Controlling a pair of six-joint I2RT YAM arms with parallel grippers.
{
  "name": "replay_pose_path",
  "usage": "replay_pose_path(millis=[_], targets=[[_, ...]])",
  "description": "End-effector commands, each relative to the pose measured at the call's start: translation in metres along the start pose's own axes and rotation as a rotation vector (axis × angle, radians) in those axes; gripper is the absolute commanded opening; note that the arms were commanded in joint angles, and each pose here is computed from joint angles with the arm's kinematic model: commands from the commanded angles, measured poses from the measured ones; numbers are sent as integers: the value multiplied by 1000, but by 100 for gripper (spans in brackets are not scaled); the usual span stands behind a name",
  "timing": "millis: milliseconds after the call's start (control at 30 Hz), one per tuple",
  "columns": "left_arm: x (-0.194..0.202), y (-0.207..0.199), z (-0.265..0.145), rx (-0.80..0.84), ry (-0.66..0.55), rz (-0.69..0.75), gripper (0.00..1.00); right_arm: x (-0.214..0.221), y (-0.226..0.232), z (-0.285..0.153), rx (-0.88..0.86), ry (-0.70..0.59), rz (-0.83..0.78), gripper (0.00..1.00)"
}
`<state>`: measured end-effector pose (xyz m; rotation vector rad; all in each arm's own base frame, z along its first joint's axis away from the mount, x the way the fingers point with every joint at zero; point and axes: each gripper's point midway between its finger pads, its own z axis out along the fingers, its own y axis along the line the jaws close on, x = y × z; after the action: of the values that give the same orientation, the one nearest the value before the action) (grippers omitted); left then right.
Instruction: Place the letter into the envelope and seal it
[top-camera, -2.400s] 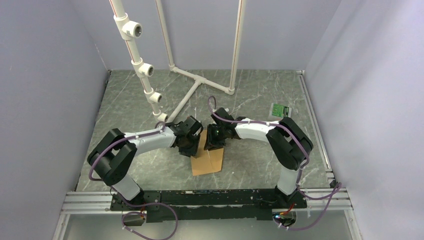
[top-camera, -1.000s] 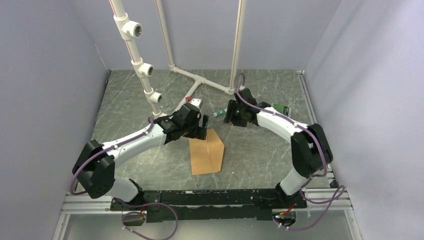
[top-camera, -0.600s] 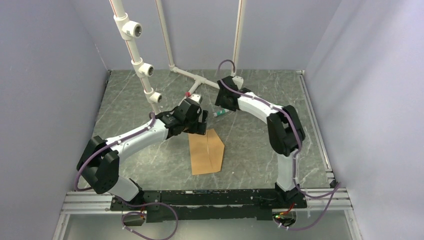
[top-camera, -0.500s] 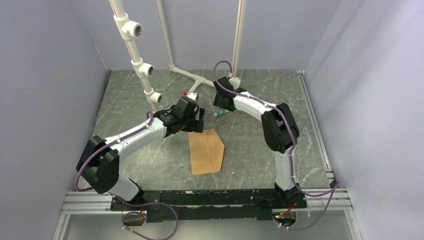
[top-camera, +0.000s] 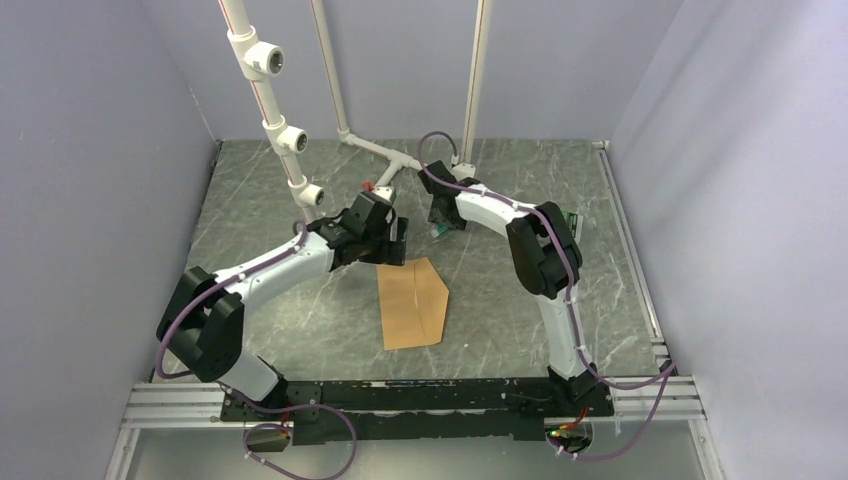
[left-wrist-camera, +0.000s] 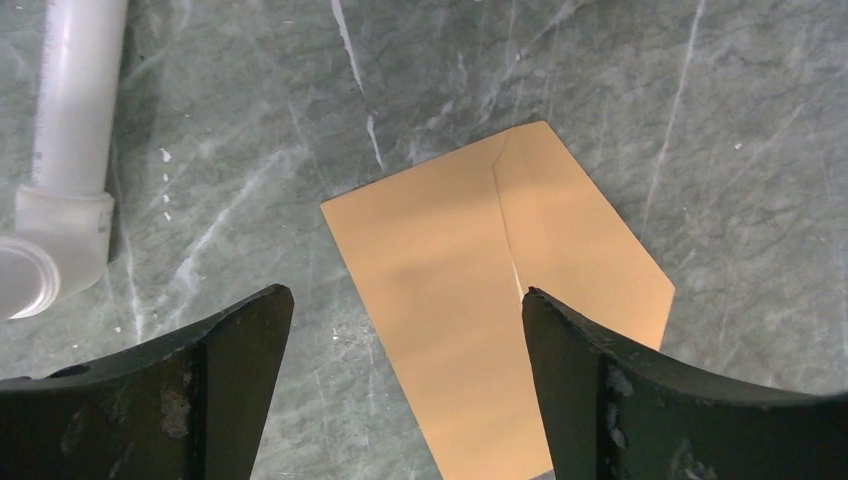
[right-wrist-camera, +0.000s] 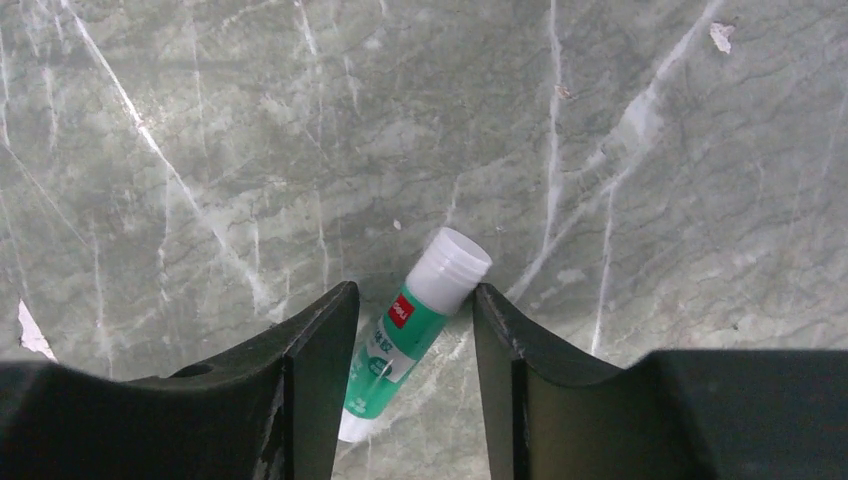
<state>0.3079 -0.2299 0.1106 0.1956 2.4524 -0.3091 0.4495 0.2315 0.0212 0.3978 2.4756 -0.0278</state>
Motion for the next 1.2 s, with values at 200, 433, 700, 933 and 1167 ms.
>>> replay_pose_path(millis=[200, 433, 700, 933, 1167], targets=[[-16, -13, -3, 123, 1, -9, 93, 8, -2, 2, 32, 54, -50, 23], [-38, -46, -25, 304, -3, -1, 93, -40, 25, -81, -282, -90, 20, 14], [-90, -104, -67, 574, -63, -5, 90, -74, 36, -194, -679, -174, 131, 15], [-124, -134, -97, 716, -106, -63, 85, -78, 24, -264, -918, -208, 242, 16], [-127, -152, -108, 845, -87, -157, 74, -77, 11, -290, -998, -212, 311, 20]])
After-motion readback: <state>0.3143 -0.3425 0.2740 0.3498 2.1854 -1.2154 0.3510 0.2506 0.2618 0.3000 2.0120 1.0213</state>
